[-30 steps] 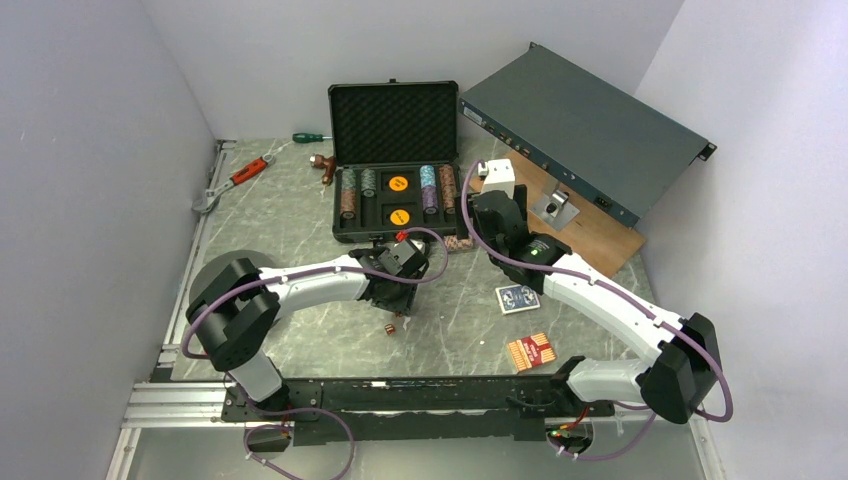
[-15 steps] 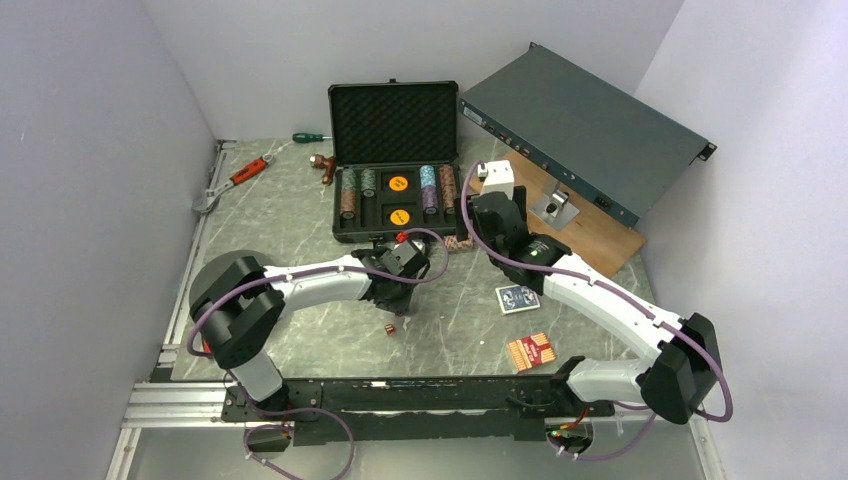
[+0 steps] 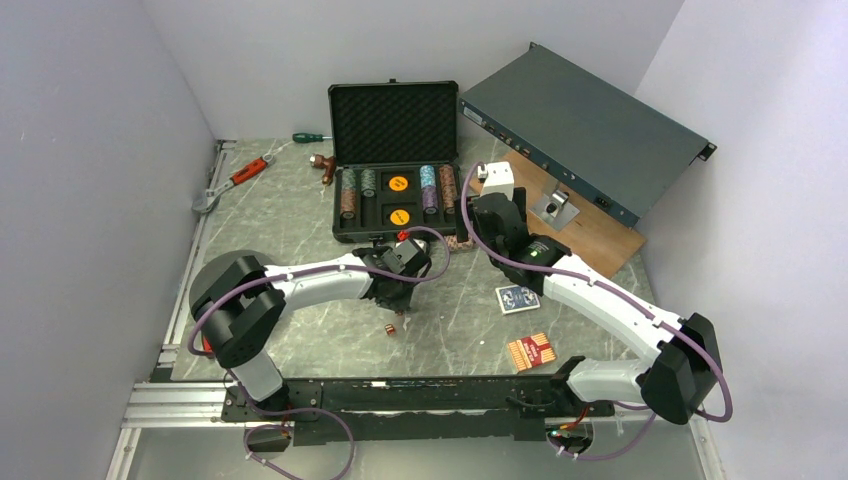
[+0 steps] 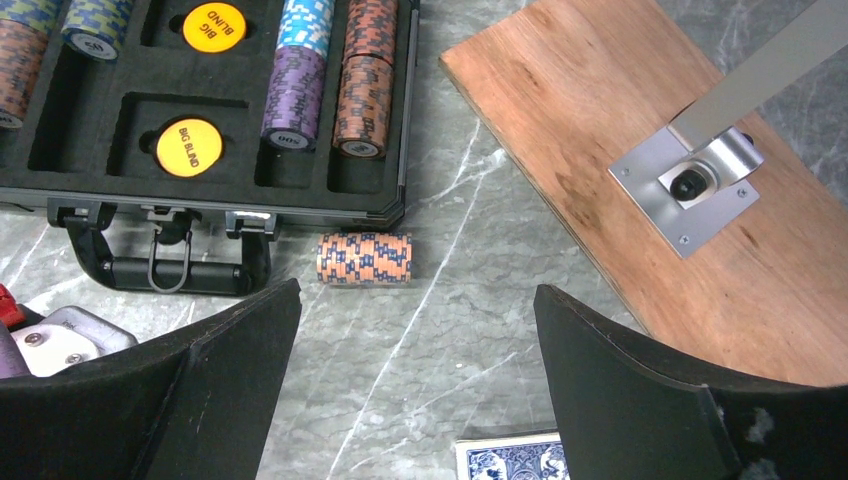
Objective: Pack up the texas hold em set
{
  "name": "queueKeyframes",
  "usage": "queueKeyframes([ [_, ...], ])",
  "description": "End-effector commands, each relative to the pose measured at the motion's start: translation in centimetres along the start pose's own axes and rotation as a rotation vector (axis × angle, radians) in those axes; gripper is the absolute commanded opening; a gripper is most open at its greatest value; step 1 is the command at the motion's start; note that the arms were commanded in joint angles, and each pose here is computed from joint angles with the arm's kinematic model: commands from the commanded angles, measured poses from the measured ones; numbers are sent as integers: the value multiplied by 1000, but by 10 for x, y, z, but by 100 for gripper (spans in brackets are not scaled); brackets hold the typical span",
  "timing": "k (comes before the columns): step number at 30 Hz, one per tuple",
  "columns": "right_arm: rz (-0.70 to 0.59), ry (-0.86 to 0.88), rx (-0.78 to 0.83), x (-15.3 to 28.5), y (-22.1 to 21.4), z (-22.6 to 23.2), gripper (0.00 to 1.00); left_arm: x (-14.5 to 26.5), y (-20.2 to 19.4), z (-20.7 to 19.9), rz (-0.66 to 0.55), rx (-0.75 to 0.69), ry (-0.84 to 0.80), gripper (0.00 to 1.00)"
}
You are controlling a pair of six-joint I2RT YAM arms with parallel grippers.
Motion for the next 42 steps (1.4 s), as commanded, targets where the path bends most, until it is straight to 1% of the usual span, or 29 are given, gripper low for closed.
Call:
queueKeyframes([
  [1,-50,9,-43,5,11,-2,90,18,16,-6,-61,-24,-21,0],
  [7,-55,5,-46,6,11,-4,91,35,27,-6,-105,-50,-7,0],
  [14,-62,5,-51,8,11,-5,91,60,51,-7,-182,-76,34,0],
  [18,-71,2,-57,10,12,-7,91,74,66,-1,-222,-70,52,0],
  [24,-77,-6,-58,11,13,-8,91,95,85,20,-316,-35,69,0],
  [29,-78,2,-59,12,13,-8,91,113,107,39,-422,8,124,0],
  [32,-73,2,-58,12,13,-8,91,124,124,54,-483,68,123,0],
  [37,-73,2,-58,12,13,-8,91,133,145,78,-519,157,113,0],
  [42,-76,7,-60,13,13,-8,91,137,162,100,-537,200,181,0],
])
Point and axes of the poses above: each gripper's point midway between its finger pads, its own x axis back along the fingers, its own z axis along the line the jaws close on, y = z × x, the point moved 8 cm from there along x, back along the fingers, and after that the axes turned 2 degrees about x, right-handed, at the moved point
